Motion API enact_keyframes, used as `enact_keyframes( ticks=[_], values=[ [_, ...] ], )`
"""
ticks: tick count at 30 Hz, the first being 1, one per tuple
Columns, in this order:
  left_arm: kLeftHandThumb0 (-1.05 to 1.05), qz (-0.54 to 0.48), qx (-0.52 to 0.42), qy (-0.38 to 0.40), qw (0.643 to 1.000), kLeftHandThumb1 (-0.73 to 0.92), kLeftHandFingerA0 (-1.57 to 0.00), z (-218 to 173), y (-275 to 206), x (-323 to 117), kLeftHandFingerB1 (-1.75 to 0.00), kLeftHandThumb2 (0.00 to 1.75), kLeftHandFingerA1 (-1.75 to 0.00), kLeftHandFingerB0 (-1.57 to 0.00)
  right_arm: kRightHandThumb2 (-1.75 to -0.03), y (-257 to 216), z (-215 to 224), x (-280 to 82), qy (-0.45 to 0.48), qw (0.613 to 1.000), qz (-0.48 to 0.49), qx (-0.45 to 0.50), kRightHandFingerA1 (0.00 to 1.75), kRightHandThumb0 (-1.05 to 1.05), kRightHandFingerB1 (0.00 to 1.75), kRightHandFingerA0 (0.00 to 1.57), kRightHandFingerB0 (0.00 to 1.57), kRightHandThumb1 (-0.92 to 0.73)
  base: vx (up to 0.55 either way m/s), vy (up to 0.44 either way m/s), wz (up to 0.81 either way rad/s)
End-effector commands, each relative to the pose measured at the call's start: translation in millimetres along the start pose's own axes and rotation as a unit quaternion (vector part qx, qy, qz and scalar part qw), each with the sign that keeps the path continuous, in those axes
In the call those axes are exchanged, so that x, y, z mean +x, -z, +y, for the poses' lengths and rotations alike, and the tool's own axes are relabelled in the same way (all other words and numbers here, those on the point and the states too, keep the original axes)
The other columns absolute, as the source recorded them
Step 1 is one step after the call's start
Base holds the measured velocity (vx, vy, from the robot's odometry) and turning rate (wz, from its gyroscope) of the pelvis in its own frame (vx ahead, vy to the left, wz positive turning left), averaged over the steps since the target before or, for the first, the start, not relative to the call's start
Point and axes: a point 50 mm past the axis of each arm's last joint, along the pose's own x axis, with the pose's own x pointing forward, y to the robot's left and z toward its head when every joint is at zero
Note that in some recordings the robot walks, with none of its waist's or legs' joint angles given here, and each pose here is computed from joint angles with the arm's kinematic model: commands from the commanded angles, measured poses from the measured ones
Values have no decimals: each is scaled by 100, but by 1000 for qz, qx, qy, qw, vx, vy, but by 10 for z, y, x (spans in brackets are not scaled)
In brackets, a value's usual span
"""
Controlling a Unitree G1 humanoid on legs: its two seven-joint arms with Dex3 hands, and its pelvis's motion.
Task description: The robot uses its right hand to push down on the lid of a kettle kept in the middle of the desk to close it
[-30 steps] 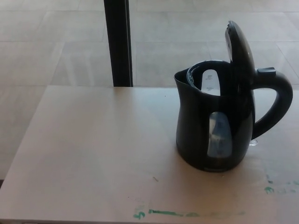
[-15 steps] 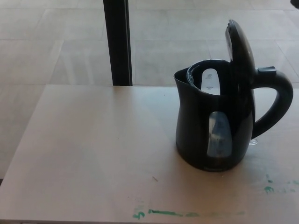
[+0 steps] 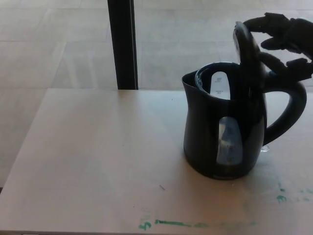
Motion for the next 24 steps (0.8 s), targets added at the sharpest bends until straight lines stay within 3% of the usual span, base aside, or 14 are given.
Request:
enact_keyframes(
  ticks=[1, 3, 4, 6, 7, 13, 15, 17, 18, 19, 20, 21, 23, 24],
  values=[
    [-64, -8, -8, -8, 1000, 65, -54, 69, -39, -35, -36, 60, -53, -38, -71, -76, 138, 105, -33, 994, -15, -103, 34, -92, 28, 4, 10, -92, 0, 0, 0],
    [-64, -5, -10, -11, 1000, 65, -54, 71, -37, -33, -36, 60, -53, -38, -71, -78, 176, 132, -44, 993, -18, -107, 34, -92, 28, 4, 10, -92, 0, 0, 0],
    [-64, -4, -8, -9, 1000, 64, -56, 70, -40, -33, -36, 60, -54, -37, -116, -100, 226, 182, -58, 992, -6, -109, 40, -88, 31, 0, 4, -70, 0, 0, 0],
    [-64, -6, -9, -10, 1000, 64, -56, 70, -40, -32, -36, 59, -53, -38, -117, -128, 275, 215, -65, 991, -10, -120, 52, -92, 32, 8, 0, -73, 0, 0, 0],
    [-66, -7, -10, -10, 1000, 50, -51, 67, -56, -30, -49, 88, -62, -33, -117, -139, 291, 233, -67, 991, -9, -120, 49, -97, 31, 2, 0, -75, 0, 0, 0],
    [-66, -11, 2, -9, 1000, 64, -55, 62, -84, -26, -34, 60, -50, -35, -115, -267, 357, 314, -91, 984, -18, -154, 50, -90, 33, 0, 0, -70, 0, 0, 0],
    [-69, -9, -2, -10, 1000, 53, -48, 60, -80, -22, -47, 89, -59, -31, -113, -272, 401, 318, -98, 983, -15, -156, 52, -88, 37, 3, 0, -69, 0, 0, 0],
    [-64, -13, -17, -6, 1000, 64, -54, 62, -98, -25, -35, 59, -53, -37, -114, -283, 445, 317, -113, 976, -5, -185, 51, -91, 35, 8, 0, -70, 0, 0, 0],
    [-64, -14, -19, -4, 1000, 64, -54, 63, -101, -28, -35, 59, -53, -35, -82, -305, 486, 317, -127, 970, 0, -208, 45, -102, 34, 10, 9, -77, 0, 0, 0],
    [-65, -15, -15, -2, 1000, 65, -52, 68, -112, -31, -34, 60, -51, -34, -104, -318, 511, 318, -131, 969, 0, -212, 51, -40, 50, 0, 0, -37, 0, 0, 0],
    [-65, -19, -6, 0, 1000, 65, -52, 72, -128, -36, -34, 60, -51, -34, -104, -328, 525, 320, -131, 968, -1, -214, 51, -40, 50, 0, 0, -37, 0, 0, 0],
    [-66, -15, 0, -2, 1000, 65, -53, 73, -126, -35, -34, 60, -50, -33, -67, -333, 558, 319, -136, 965, -2, -225, 39, -94, 30, 16, 14, -88, 0, 0, 0],
    [-63, -13, -9, -5, 1000, 64, -56, 73, -130, -30, -34, 60, -52, -35, -67, -330, 624, 316, -143, 960, -4, -240, 38, -90, 29, 16, 15, -87, 0, 0, 0],
    [-63, -14, -6, -6, 1000, 66, -56, 71, -132, -30, -34, 60, -51, -35, -104, -315, 675, 321, -150, 957, -1, -248, 51, -39, 50, 0, 0, -39, 0, 0, 0]
  ],
)
